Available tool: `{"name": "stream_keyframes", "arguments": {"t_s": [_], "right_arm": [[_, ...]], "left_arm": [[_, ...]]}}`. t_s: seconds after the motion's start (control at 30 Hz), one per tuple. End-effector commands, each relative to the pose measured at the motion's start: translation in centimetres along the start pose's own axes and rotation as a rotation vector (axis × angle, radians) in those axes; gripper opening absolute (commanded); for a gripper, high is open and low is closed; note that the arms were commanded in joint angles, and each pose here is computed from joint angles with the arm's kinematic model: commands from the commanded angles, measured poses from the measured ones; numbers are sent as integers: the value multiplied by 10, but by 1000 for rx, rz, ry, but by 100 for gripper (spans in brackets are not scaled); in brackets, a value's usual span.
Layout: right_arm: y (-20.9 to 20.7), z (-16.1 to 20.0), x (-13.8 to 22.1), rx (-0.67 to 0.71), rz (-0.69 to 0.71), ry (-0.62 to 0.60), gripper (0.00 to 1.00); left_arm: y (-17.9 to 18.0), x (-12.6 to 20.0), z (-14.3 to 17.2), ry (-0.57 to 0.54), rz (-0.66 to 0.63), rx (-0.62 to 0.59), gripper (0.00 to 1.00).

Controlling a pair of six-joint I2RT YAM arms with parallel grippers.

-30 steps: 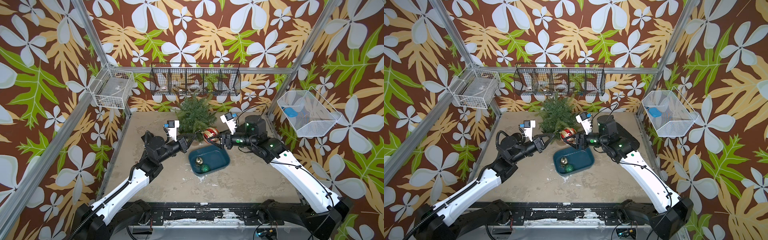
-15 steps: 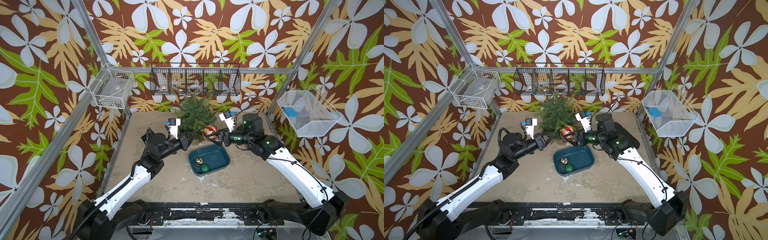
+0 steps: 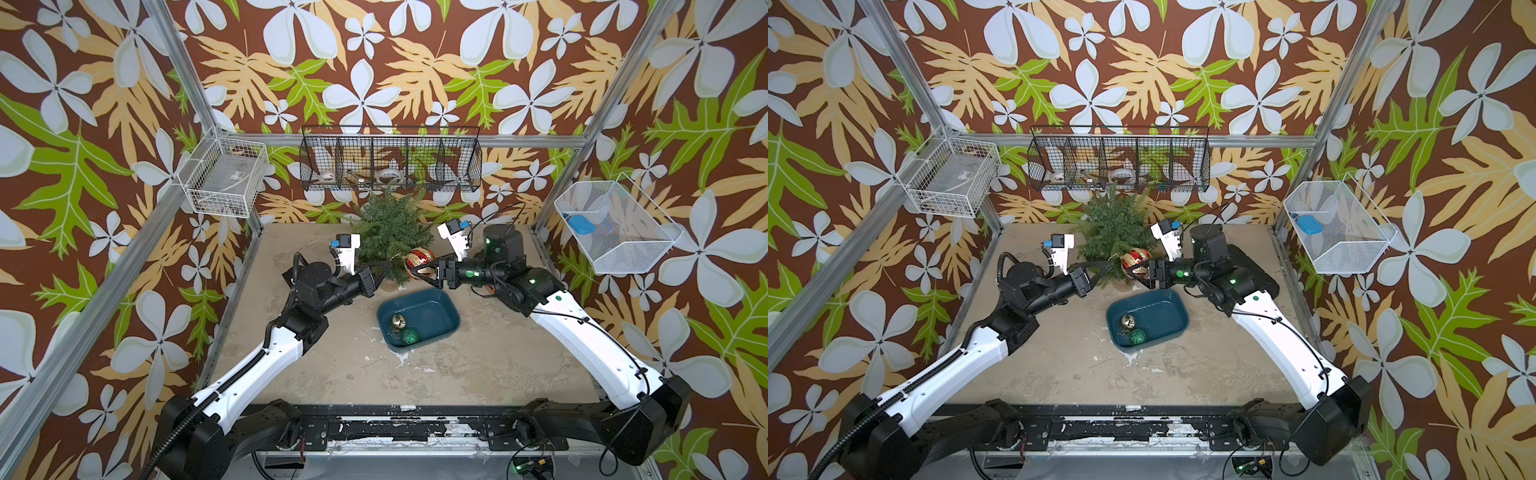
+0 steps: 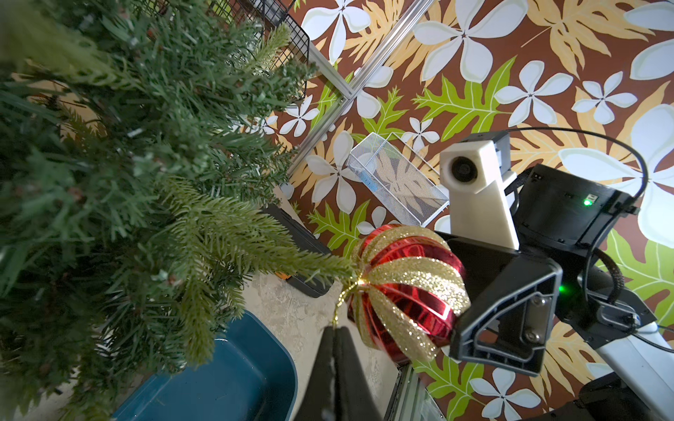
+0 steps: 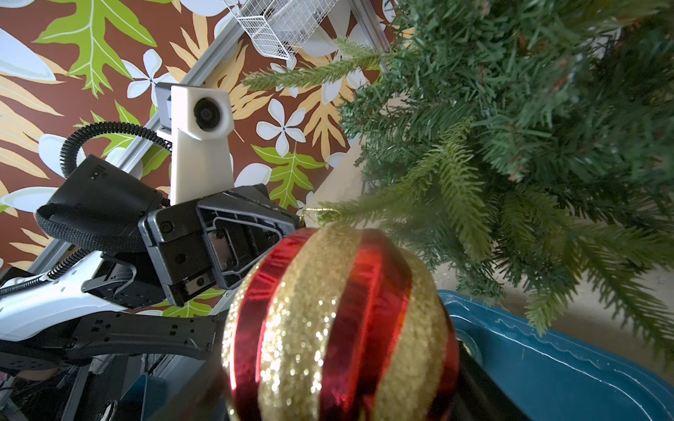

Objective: Decorate the small christmas tree with ornaments
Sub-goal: Hang an ornament on the christmas tree.

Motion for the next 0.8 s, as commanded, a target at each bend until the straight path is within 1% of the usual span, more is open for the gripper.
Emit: {"name": "stream_keyframes", "arguments": {"t_s": [0.0, 0.23, 0.77], "right_arm": [[1, -7, -1, 20, -5, -30, 73], [0, -8, -1, 17, -7, -29, 73], [-9, 6, -4, -26, -5, -11, 73]], "left_arm": [[-5, -1, -5, -3, 28, -13, 0], [-4, -7, -5, 14, 31, -4, 0], [5, -14, -2, 55, -2, 25, 0]]}}
Point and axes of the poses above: each gripper's point midway between its finger pads, its own x axis back along the fingers, its own y axis along the line the jaws close on, z = x × y, the point moved 9 cm from there along x, back along the fingers, and after that the axes turned 13 degrees about x, right-handed, at the moved point
